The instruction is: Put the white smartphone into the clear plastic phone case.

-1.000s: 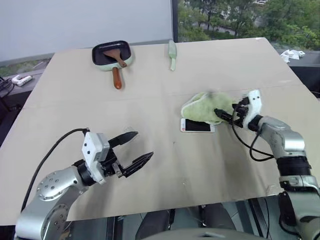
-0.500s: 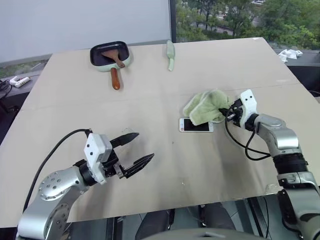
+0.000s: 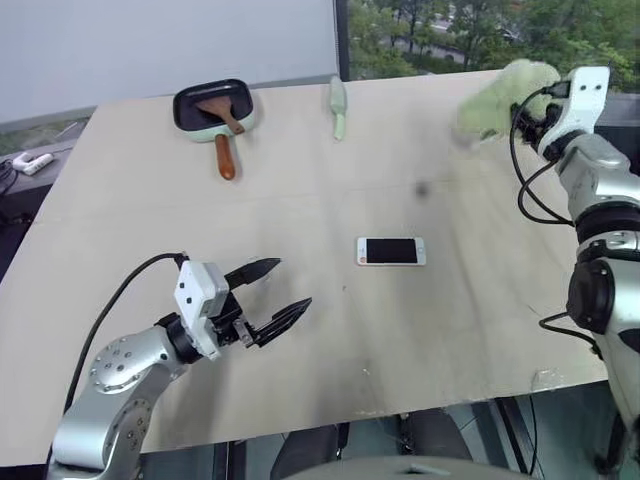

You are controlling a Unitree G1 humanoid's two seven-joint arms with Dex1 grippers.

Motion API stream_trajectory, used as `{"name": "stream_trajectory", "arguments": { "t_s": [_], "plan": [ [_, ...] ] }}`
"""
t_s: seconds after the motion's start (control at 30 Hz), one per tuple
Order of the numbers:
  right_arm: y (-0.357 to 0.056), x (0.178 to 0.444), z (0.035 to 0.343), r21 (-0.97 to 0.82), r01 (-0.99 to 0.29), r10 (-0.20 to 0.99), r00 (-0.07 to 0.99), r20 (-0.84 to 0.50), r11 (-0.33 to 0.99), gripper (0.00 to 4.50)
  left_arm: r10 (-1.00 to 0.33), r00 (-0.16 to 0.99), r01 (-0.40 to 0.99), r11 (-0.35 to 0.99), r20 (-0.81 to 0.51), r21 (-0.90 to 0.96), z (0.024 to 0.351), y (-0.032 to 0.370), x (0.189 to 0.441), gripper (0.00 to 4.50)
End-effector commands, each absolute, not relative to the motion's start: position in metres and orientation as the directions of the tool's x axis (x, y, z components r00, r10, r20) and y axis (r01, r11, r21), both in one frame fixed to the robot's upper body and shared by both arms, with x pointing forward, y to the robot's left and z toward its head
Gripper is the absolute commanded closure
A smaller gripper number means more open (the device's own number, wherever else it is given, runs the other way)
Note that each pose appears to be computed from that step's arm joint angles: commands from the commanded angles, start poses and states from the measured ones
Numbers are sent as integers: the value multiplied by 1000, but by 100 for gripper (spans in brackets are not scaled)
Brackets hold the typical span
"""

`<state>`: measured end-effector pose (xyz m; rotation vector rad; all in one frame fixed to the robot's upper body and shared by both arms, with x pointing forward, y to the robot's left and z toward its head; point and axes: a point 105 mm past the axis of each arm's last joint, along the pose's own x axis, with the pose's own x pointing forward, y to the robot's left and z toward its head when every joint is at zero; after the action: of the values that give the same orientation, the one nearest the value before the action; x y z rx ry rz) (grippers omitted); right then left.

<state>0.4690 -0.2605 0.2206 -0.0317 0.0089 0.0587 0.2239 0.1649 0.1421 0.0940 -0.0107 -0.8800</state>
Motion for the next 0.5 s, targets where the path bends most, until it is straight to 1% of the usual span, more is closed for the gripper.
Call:
{"name": "stream_trajectory", "arguments": {
  "t_s": [0.03,0.17,0.27,0.37,0.5],
  "plan": [
    [-267,466,225,-112,-48,50,999,16,993,4,-757,654,752,649,-8,114,146,166,221,0],
    [-275,461,217,-180,-53,56,998,10,982,4,-754,657,749,653,-8,112,145,165,221,0],
    [-277,457,221,-222,-72,81,996,30,972,4,-753,658,749,654,-9,111,144,167,222,0],
    [-276,452,234,-269,-107,132,988,77,957,4,-752,659,749,654,-12,108,142,169,223,0],
    [-269,443,260,-268,-166,218,960,174,949,4,-755,656,751,651,-12,104,141,169,222,0]
  ]
}}
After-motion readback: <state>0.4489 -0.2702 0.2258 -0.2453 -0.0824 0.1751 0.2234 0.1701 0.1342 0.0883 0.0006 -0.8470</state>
